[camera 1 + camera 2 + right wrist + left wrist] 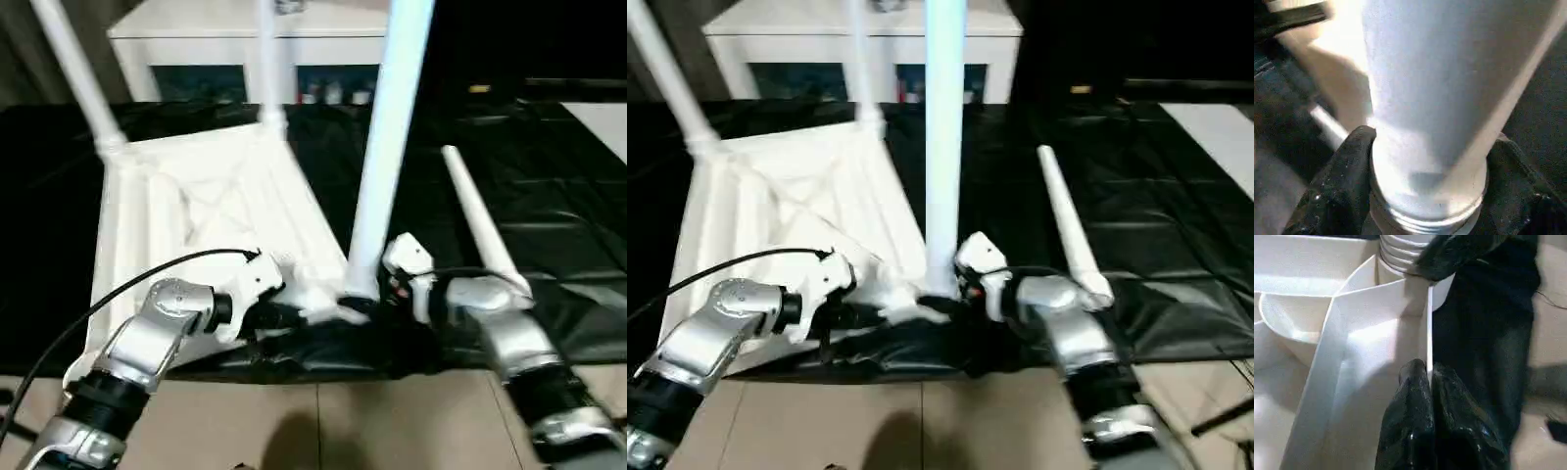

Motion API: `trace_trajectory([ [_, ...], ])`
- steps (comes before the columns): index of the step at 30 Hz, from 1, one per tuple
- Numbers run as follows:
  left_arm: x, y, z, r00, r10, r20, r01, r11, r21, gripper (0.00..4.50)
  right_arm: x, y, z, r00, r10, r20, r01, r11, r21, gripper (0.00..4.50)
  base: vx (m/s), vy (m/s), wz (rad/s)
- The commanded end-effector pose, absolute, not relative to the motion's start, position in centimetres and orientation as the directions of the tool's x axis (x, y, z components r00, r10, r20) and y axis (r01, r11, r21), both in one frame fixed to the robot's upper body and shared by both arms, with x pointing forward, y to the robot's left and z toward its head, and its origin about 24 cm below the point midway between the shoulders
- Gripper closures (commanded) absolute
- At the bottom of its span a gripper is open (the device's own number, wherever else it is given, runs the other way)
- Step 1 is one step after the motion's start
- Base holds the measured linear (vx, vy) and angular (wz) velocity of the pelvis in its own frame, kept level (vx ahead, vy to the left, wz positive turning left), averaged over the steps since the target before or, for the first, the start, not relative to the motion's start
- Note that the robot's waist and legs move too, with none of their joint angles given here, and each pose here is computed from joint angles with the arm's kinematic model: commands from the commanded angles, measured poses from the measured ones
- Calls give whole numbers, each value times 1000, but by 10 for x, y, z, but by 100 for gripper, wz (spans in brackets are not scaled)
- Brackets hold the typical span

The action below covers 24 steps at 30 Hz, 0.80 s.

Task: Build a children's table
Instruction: Rotate leg to tighten

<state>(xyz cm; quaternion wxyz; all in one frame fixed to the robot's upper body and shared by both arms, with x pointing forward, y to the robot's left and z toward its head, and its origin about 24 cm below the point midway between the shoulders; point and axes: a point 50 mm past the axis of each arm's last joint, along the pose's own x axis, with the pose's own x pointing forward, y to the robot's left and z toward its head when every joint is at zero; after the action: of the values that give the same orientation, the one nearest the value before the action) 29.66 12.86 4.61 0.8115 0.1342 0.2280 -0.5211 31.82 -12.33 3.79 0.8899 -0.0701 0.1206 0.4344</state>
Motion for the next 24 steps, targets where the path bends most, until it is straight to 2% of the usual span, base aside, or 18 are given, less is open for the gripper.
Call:
trace_trajectory([
  [1, 306, 116, 44, 426, -749, -508, 870, 493, 1, 450, 332, -119, 38, 750, 604, -269, -631, 776, -15, 180, 0, 0, 0],
  [4, 312, 110, 42, 483, -714, -507, 831, 556, 11, 450, 335, -114, 34, 801, 527, -286, -547, 837, 11, 180, 0, 0, 0],
  [6, 322, 100, 41, 567, -653, -502, 760, 650, 12, 450, 340, -105, 29, 862, 400, -313, -416, 909, 17, 180, 0, 0, 0],
  [10, 337, 82, 40, 703, -518, -487, 615, 787, 51, 450, 345, -86, 23, 908, 213, -361, -218, 976, 27, 180, 0, 0, 0],
  [13, 341, 75, 40, 737, -483, -472, 580, 811, 75, 450, 347, -71, 27, 913, 222, -342, -231, 973, 14, 180, 0, 0, 0],
  [15, 342, 69, 42, 742, -489, -459, 583, 808, 82, 450, 348, -60, 33, 912, 269, -310, -277, 961, 19, 124, 0, 0, 0],
  [17, 342, 66, 44, 731, -515, -447, 606, 792, 79, 450, 350, -57, 39, 913, 300, -276, -302, 953, 35, 110, 0, 0, 0],
  [21, 338, 69, 44, 693, -567, -446, 657, 751, 67, 450, 353, -64, 44, 922, 298, -248, -302, 953, 26, 89, 0, 0, 0],
  [24, 330, 78, 40, 625, -631, -461, 727, 685, 48, 450, 358, -84, 46, 924, 297, -240, -316, 947, -48, 53, 0, 0, 0],
])
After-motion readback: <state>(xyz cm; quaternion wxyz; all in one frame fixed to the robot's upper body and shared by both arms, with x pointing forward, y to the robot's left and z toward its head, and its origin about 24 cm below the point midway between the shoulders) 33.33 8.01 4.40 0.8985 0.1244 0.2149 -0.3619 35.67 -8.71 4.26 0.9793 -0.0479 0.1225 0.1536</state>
